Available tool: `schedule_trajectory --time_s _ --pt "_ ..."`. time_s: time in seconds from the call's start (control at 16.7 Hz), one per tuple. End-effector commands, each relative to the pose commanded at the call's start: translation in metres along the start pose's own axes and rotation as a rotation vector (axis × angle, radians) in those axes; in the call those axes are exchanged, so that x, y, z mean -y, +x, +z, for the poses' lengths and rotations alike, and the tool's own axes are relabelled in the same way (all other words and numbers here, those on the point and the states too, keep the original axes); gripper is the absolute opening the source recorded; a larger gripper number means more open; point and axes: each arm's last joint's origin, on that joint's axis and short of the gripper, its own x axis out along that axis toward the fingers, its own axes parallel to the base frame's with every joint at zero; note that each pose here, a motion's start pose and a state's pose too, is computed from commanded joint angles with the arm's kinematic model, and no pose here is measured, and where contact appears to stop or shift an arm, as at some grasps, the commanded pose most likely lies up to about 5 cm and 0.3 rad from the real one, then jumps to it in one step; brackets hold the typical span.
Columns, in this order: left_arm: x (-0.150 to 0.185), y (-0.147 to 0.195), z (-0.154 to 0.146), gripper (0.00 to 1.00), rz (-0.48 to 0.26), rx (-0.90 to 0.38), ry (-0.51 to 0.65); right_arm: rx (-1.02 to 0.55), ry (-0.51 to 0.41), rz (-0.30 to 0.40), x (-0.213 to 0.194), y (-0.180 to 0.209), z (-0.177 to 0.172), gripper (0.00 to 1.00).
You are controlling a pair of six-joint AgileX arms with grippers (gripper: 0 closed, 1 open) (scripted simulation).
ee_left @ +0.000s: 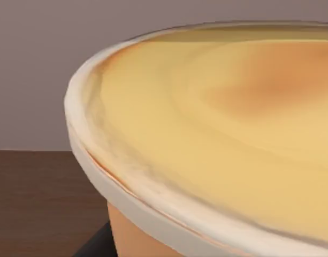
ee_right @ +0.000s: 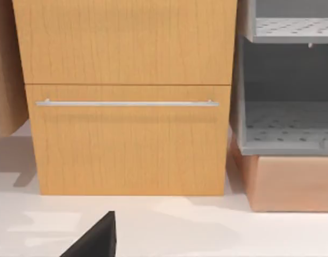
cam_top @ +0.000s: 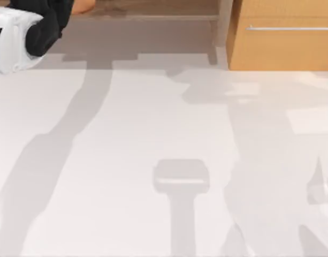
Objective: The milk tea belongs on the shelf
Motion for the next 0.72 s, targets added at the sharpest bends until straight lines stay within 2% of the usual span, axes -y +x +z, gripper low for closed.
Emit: schedule_trajectory --time_s 0.18,0.54,0.72 --pt "-0.013 0.006 0.014 0.0 -0.015 -0.003 0.009 0.0 0.0 0.0 0.0 0.0 0.0 1.0" --pt "-0.011 0.007 0.012 0.0 -0.017 -0.004 0.011 0.0 0.0 0.0 0.0 0.0 0.0 1.0" --pt "-0.011 0.021 0.003 0.0 -0.016 -0.007 0.011 0.0 0.0 0.0 0.0 0.0 0.0 1.0"
